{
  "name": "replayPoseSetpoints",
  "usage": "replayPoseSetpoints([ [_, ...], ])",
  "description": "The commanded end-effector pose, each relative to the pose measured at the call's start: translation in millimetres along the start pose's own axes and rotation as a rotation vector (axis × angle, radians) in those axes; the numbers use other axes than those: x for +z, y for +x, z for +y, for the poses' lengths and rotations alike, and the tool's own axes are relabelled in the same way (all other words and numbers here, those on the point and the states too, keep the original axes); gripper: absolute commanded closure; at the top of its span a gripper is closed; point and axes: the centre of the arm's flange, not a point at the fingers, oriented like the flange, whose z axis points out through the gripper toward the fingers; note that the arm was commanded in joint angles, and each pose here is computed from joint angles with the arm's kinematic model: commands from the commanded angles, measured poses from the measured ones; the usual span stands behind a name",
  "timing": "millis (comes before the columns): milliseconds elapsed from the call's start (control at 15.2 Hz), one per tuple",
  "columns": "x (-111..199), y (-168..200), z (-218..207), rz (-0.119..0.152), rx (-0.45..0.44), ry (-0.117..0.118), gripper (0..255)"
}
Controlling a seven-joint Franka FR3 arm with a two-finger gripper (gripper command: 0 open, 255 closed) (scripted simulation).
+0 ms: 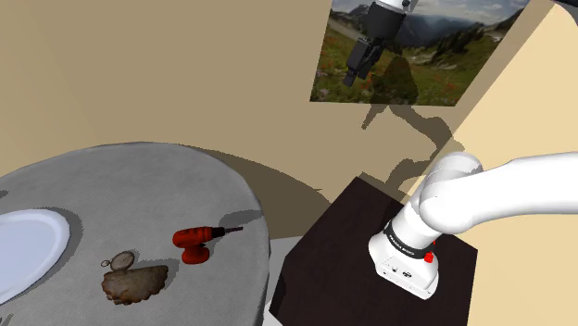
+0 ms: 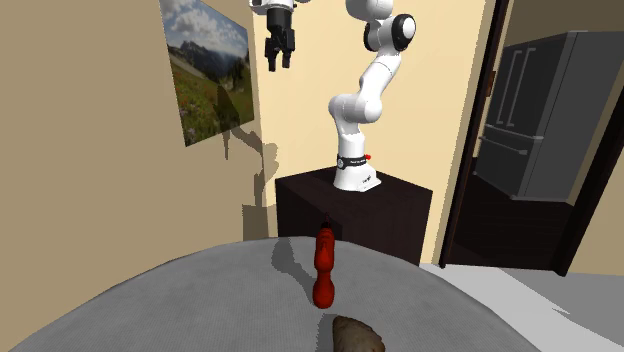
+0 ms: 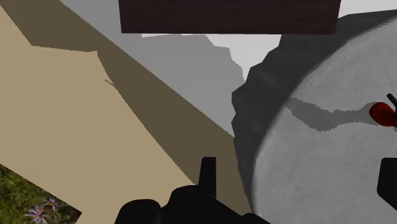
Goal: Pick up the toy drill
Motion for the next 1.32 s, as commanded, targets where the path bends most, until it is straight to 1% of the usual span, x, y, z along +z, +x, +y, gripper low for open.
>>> replayPoseSetpoints([
  [0, 0, 0, 0, 0.000, 0.000, 0.000, 0],
  [660, 92, 52, -78, -0.027, -0.174, 0.032, 0],
  [1254, 174, 83, -157, -0.051, -0.331, 0.060, 0],
])
